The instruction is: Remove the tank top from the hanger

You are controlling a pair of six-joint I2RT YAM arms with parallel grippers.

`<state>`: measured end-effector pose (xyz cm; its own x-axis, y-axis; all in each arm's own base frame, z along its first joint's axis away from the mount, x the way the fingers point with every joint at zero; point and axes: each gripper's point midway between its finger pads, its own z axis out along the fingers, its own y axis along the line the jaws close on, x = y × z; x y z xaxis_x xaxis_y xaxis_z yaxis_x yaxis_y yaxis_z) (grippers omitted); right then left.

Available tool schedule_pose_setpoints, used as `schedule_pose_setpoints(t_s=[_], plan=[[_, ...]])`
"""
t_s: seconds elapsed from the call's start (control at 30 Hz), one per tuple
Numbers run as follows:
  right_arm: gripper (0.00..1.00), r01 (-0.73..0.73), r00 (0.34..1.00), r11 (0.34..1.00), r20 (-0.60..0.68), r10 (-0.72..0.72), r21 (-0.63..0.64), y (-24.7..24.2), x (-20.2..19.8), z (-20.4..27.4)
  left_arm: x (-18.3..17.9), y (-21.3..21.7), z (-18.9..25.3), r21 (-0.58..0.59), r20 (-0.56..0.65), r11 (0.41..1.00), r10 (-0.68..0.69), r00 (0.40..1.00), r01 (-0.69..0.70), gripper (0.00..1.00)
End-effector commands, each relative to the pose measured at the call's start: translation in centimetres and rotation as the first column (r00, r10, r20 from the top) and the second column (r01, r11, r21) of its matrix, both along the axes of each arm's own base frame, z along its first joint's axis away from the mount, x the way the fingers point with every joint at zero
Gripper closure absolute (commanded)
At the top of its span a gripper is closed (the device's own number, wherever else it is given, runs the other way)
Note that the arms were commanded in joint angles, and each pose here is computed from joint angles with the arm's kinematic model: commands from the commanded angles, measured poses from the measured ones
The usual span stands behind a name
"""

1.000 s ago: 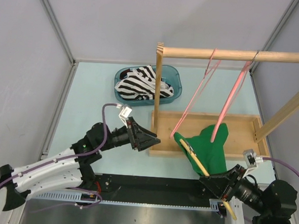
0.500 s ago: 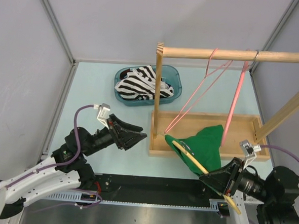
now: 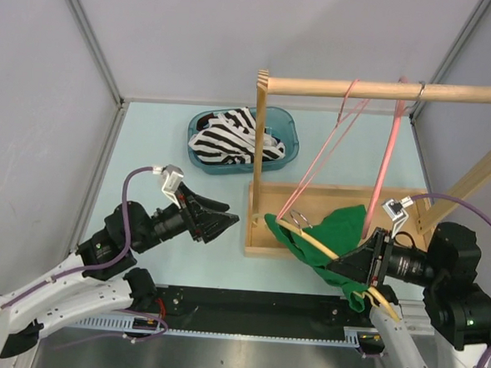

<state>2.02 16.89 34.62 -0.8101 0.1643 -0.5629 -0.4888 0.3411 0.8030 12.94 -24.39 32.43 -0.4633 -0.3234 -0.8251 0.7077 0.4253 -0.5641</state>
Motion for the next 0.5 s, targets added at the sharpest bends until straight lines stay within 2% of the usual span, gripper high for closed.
schedule_pose_setpoints(t_s=[0.0, 0.23, 0.33, 0.47], plan=[[1.0, -0.021, 0.987, 1.0, 0.16, 0.017, 0.019, 0.2, 1.2, 3.5, -0.4, 0.1, 1.2, 0.021, 0.039, 1.0, -0.02, 0.999, 0.019, 0.38], [1.0, -0.045, 0.985, 0.999, 0.169, 0.043, 0.013, 0.5, 2.3, 5.2, -0.7, -0.9, 0.9, 0.044, 0.039, 0.997, -0.07, 0.997, 0.068, 0.37], [1.0, -0.056, 0.982, 0.998, 0.182, 0.059, -0.022, 0.5, 2.3, 5.6, -0.9, -1.5, 0.9, 0.04, 0.039, 0.995, -0.097, 0.995, 0.096, 0.38], [1.0, -0.068, 0.987, 0.993, 0.136, 0.082, -0.098, 0.5, 3.3, 4.8, -1.1, -2.2, 0.7, 0.042, 0.032, 0.991, -0.126, 0.991, 0.125, 0.38]])
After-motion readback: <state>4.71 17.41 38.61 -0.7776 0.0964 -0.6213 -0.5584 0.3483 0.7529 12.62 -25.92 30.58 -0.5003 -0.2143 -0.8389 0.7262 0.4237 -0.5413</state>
